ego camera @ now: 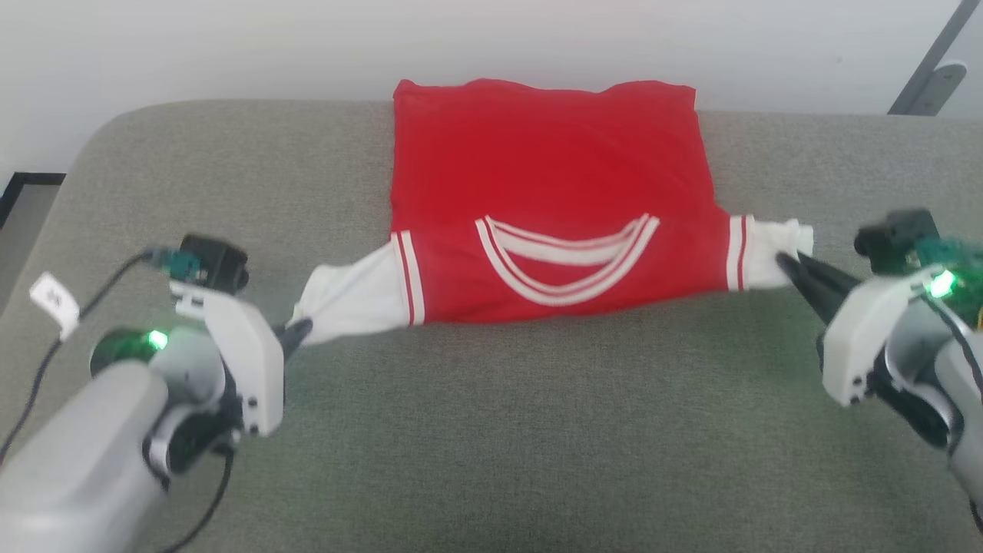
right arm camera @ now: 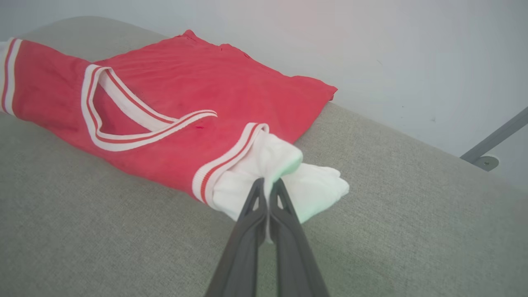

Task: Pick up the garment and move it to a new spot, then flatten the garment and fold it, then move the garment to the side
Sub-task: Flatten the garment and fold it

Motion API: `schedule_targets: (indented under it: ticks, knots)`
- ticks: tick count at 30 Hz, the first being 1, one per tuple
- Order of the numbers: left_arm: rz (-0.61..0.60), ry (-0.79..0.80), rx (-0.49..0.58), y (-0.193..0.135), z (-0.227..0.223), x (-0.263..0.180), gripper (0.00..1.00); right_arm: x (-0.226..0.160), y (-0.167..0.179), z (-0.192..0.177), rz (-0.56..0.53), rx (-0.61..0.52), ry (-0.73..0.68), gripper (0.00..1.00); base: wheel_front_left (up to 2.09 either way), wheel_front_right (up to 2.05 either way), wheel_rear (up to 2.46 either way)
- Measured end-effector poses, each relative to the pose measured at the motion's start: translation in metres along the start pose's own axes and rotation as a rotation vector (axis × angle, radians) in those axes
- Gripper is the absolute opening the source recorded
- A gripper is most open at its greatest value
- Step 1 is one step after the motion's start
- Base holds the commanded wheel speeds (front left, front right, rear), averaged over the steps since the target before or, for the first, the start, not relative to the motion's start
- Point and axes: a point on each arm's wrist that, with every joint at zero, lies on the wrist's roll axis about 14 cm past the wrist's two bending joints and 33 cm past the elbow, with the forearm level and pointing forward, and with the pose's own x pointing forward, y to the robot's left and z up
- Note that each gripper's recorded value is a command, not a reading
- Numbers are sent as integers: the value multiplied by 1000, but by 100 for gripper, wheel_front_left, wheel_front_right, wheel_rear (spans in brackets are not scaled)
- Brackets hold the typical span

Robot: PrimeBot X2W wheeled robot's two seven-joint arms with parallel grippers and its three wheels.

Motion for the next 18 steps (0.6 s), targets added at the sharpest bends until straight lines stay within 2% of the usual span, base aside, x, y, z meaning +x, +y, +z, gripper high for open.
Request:
schedule_targets:
  ticks: [7, 18]
  knots:
    - [2, 44, -24, -6, -44, -14, 0, -22, 6, -44, -8, 59, 52, 0, 0, 0, 0]
    - [69, 149, -127, -3, -110, -39, 0, -63, 33, -107, -8, 153, 173, 0, 0, 0, 0]
